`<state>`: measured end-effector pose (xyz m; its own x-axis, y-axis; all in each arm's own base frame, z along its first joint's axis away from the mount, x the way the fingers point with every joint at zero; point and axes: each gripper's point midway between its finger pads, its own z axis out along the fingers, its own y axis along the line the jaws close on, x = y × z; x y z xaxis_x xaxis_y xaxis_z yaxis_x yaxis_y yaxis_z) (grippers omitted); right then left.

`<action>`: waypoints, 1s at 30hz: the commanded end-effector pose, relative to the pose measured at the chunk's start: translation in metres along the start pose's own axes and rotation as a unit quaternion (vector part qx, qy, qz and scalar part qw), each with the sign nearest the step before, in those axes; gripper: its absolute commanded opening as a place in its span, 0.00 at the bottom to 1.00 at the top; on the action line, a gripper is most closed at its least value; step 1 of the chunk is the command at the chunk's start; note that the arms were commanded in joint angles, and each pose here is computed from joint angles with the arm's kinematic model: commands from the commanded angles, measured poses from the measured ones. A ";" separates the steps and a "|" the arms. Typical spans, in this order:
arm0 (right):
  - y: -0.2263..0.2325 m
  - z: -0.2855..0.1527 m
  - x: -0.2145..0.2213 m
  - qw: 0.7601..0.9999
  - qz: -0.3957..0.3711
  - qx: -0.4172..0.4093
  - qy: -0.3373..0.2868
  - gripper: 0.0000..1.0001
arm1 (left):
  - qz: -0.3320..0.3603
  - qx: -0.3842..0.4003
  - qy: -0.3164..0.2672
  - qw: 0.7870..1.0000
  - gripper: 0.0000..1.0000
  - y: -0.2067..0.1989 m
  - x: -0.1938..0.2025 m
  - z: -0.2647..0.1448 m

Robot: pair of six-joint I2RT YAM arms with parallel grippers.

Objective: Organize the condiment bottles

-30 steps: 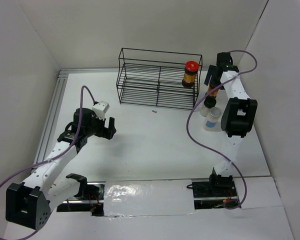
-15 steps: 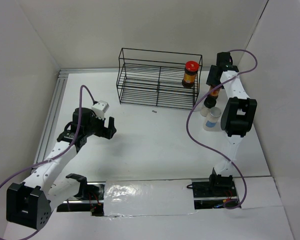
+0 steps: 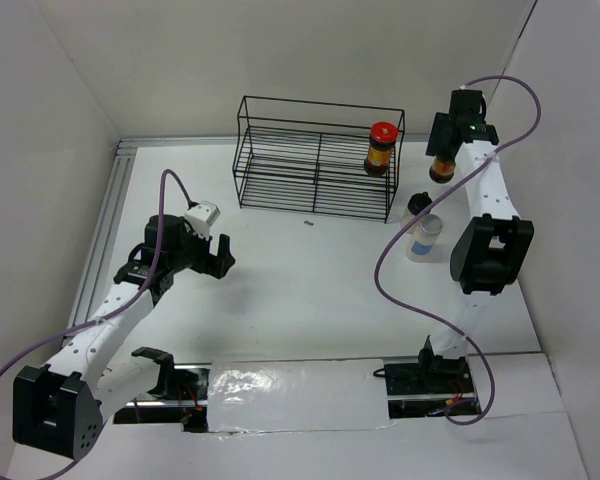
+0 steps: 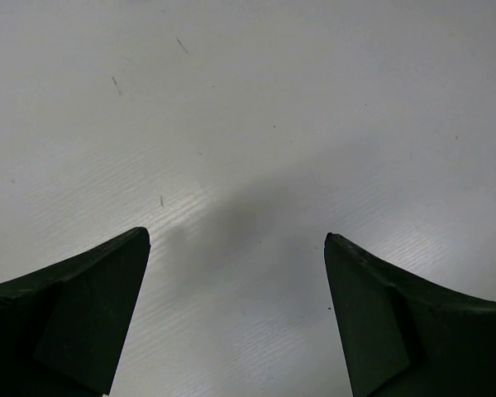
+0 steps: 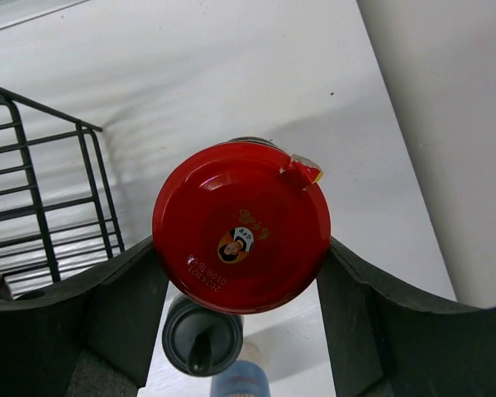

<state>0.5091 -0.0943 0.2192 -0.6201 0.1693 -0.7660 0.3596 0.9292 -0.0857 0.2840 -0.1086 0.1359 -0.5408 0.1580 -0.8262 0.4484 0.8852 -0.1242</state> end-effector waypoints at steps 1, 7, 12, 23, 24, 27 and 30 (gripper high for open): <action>-0.017 -0.055 -0.068 0.994 0.022 0.008 -0.108 0.00 | 0.011 0.014 -0.033 0.999 0.99 -0.005 -0.022 -0.003; -0.029 -0.119 -0.091 0.988 0.030 0.005 -0.154 0.00 | 0.014 0.012 -0.035 0.999 0.99 -0.004 -0.023 -0.003; -0.021 -0.160 -0.088 0.986 0.007 -0.039 -0.163 0.00 | 0.022 0.013 -0.044 0.999 0.99 -0.004 -0.030 -0.003; 0.064 -0.215 -0.017 0.954 -0.141 -0.247 -0.095 0.00 | 0.023 0.026 -0.042 0.999 0.99 -0.009 -0.033 -0.003; 0.069 -0.216 -0.011 0.950 -0.151 -0.260 -0.089 0.00 | 0.023 0.024 -0.042 0.999 0.99 -0.008 -0.034 -0.003; 0.104 -0.237 0.008 0.910 -0.194 -0.357 -0.078 0.00 | 0.023 0.027 -0.041 0.999 0.99 -0.010 -0.034 -0.003; 0.145 -0.265 0.019 0.866 -0.216 -0.445 -0.074 0.00 | 0.041 0.029 -0.041 0.998 0.99 -0.010 -0.035 -0.004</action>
<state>0.3789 0.0753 0.3107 -0.6244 -0.1942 -0.7565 -0.3677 0.9277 0.0653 0.2868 -0.1147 0.1444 -0.5134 0.1752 -0.8401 0.4884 0.8646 -0.1182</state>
